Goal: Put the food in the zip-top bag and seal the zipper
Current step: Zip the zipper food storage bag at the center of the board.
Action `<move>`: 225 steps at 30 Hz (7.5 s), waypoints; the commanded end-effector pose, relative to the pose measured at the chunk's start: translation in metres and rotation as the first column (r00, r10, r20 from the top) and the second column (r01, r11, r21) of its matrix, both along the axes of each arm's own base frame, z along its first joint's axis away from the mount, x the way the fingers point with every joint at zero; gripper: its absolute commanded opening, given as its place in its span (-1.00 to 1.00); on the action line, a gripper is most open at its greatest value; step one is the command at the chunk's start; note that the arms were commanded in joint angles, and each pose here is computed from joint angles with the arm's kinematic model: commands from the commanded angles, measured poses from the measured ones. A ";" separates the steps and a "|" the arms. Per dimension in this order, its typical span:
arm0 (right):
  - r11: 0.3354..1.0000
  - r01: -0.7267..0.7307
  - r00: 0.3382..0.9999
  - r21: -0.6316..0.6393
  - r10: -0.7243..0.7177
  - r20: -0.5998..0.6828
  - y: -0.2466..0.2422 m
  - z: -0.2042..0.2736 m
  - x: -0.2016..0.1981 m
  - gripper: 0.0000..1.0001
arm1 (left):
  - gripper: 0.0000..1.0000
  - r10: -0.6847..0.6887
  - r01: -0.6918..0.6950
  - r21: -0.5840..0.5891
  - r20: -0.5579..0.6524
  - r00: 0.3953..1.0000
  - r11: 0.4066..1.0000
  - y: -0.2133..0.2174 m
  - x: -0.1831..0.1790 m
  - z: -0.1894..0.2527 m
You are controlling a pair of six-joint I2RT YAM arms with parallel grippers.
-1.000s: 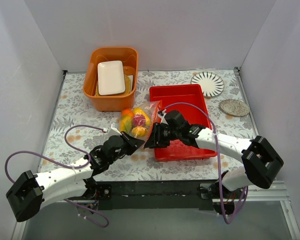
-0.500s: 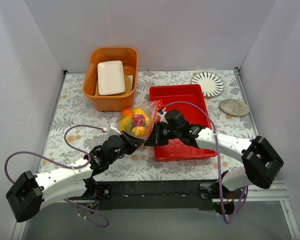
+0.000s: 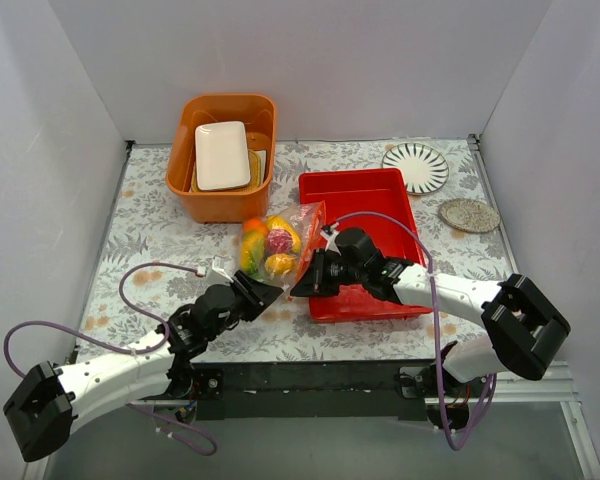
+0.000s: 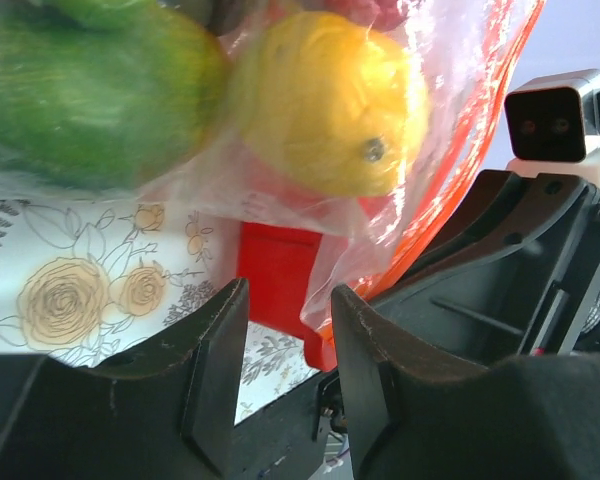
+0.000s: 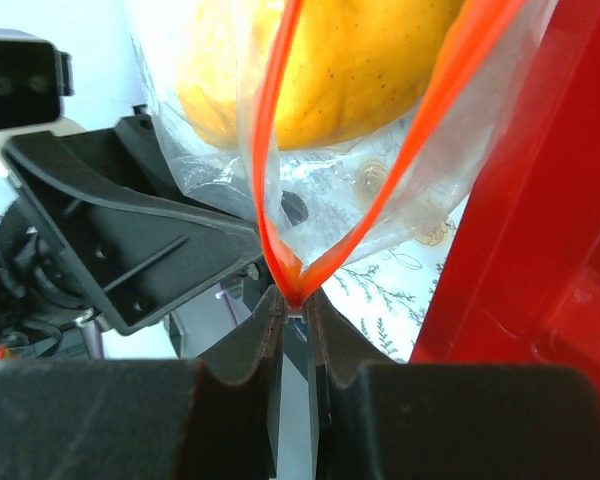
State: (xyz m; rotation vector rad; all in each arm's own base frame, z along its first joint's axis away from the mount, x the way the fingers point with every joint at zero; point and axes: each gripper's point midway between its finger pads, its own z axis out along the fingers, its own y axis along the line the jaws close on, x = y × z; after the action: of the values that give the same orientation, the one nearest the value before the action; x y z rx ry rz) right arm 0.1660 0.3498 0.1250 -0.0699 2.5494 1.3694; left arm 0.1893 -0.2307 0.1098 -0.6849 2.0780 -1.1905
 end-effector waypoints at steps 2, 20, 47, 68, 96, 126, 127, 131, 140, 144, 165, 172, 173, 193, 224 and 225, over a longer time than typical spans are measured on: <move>0.988 0.057 0.998 0.144 -0.058 0.009 0.004 0.027 0.014 -0.84 | -0.24 0.114 -0.160 -0.224 -0.205 0.972 0.961 0.002 -0.001 0.005; 0.977 0.038 0.999 0.209 -0.033 -0.030 0.005 0.031 0.007 -0.85 | -0.29 0.085 -0.124 -0.329 -0.131 0.988 0.936 -0.017 0.012 0.033; 0.981 0.009 0.997 0.192 0.007 -0.080 0.007 0.025 0.001 -0.85 | -0.44 0.072 -0.115 -0.367 -0.130 0.989 0.923 -0.023 0.013 0.036; 0.984 -0.026 0.993 0.178 0.046 -0.110 0.010 0.021 -0.004 -0.92 | -1.00 0.100 -0.124 -0.342 -0.088 0.991 0.932 -0.019 0.019 0.046; 0.986 -0.018 0.996 0.168 0.032 -0.080 0.011 0.026 0.002 -0.91 | -0.29 0.041 -0.068 -0.360 -0.081 0.996 0.930 -0.027 0.012 0.045; 0.994 0.095 0.993 0.060 -0.099 0.069 -0.003 0.034 0.040 -0.91 | -1.00 0.026 -0.075 -0.326 -0.152 0.988 0.942 -0.022 0.001 0.029; 0.993 0.103 0.992 0.050 -0.107 0.070 -0.004 0.032 0.042 -0.91 | -1.00 0.024 -0.074 -0.322 -0.156 0.987 0.944 -0.022 0.001 0.027; 0.992 0.117 0.989 0.043 -0.120 0.087 -0.007 0.033 0.049 -0.90 | -1.00 0.012 -0.064 -0.318 -0.164 0.986 0.946 -0.023 -0.001 0.023; 0.990 0.135 0.983 0.048 -0.140 0.122 -0.013 0.041 0.059 -0.90 | -1.00 -0.001 -0.056 -0.308 -0.183 0.983 0.950 -0.025 -0.004 0.016; 0.990 0.107 0.989 0.088 -0.116 0.092 -0.010 0.043 0.050 -0.90 | -0.85 -0.005 -0.048 -0.347 -0.150 0.989 0.937 -0.025 -0.003 0.023; 0.984 0.041 0.999 0.174 -0.040 -0.007 -0.004 0.047 0.027 -0.88 | -0.10 0.015 -0.025 -0.409 -0.028 1.000 0.912 -0.040 0.018 0.057; 0.985 0.032 0.999 0.172 -0.029 -0.019 -0.004 0.046 0.024 -0.88 | -0.39 0.042 -0.047 -0.408 -0.022 0.999 0.912 -0.037 0.024 0.059; 0.985 0.028 0.999 0.172 -0.024 -0.024 -0.004 0.045 0.023 -0.88 | -0.47 0.045 -0.048 -0.412 -0.018 0.999 0.910 -0.037 0.024 0.060; 0.985 0.015 0.999 0.174 -0.008 -0.042 -0.004 0.042 0.019 -0.88 | -1.00 0.059 -0.060 -0.407 -0.014 0.998 0.912 -0.034 0.030 0.063; 0.978 0.119 0.983 0.173 -0.140 0.116 -0.006 0.061 0.063 -0.83 | -1.00 0.072 -0.103 -0.322 -0.108 0.992 0.941 -0.009 0.010 0.026; 0.978 0.121 0.983 0.171 -0.142 0.116 -0.007 0.061 0.064 -0.83 | -1.00 0.070 -0.103 -0.324 -0.113 0.991 0.940 -0.009 0.009 0.025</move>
State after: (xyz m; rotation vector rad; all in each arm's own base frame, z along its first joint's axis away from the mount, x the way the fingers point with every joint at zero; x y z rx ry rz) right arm 0.2074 0.3452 0.1617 0.0405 2.4129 1.4800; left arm 0.1992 -0.2500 0.1514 -0.6421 1.9019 -1.4245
